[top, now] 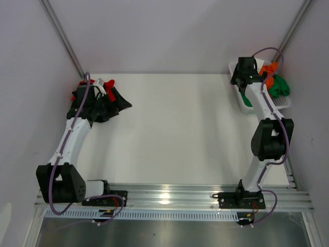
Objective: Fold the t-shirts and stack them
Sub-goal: Grab crumpled tshirt from bin with the right arm
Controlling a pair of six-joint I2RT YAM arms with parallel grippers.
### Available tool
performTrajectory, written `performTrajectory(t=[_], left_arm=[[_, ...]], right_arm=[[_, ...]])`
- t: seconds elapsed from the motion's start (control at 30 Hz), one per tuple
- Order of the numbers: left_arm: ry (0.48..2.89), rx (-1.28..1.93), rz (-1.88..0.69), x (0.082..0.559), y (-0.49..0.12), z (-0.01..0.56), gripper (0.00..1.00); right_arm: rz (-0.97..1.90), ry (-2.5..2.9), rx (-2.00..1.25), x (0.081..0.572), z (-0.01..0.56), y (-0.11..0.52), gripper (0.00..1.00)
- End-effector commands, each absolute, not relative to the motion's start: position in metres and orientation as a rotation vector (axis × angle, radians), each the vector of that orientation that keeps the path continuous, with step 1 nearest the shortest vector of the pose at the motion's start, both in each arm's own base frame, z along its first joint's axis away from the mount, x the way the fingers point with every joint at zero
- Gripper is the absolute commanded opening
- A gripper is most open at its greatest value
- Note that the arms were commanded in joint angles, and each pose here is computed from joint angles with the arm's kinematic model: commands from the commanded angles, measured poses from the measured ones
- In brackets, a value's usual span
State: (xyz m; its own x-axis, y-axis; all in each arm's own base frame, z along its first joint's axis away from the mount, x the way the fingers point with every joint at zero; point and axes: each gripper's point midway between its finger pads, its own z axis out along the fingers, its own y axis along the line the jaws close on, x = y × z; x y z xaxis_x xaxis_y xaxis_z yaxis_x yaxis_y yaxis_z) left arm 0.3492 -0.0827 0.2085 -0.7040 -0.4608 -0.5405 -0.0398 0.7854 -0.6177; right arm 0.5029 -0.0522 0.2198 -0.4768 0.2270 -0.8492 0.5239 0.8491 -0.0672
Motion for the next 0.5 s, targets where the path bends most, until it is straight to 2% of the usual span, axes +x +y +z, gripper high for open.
performTrajectory(t=[0.0, 0.2, 0.23, 0.27, 0.47], left_arm=[[2.220, -0.273, -0.863, 0.352, -0.097, 0.218, 0.98], [2.216, -0.237, -0.911, 0.348, -0.103, 0.215, 0.99], [2.220, -0.238, -0.915, 0.346, -0.103, 0.213, 1.00], [2.223, -0.243, -0.917, 0.345, -0.103, 0.211, 1.00], [2.263, -0.258, -0.926, 0.337, -0.104, 0.194, 0.99]], right_arm=[[-0.451, 2.077, 0.551, 0.515, 0.220, -0.065, 0.99], [-0.489, 2.151, 0.553, 0.534, 0.189, -0.078, 0.99], [-0.485, 2.121, 0.562, 0.543, 0.201, -0.079, 0.99], [-0.519, 2.139, 0.564, 0.549, 0.189, -0.082, 0.99], [-0.627, 2.070, 0.647, 0.564, 0.195, -0.119, 0.99]])
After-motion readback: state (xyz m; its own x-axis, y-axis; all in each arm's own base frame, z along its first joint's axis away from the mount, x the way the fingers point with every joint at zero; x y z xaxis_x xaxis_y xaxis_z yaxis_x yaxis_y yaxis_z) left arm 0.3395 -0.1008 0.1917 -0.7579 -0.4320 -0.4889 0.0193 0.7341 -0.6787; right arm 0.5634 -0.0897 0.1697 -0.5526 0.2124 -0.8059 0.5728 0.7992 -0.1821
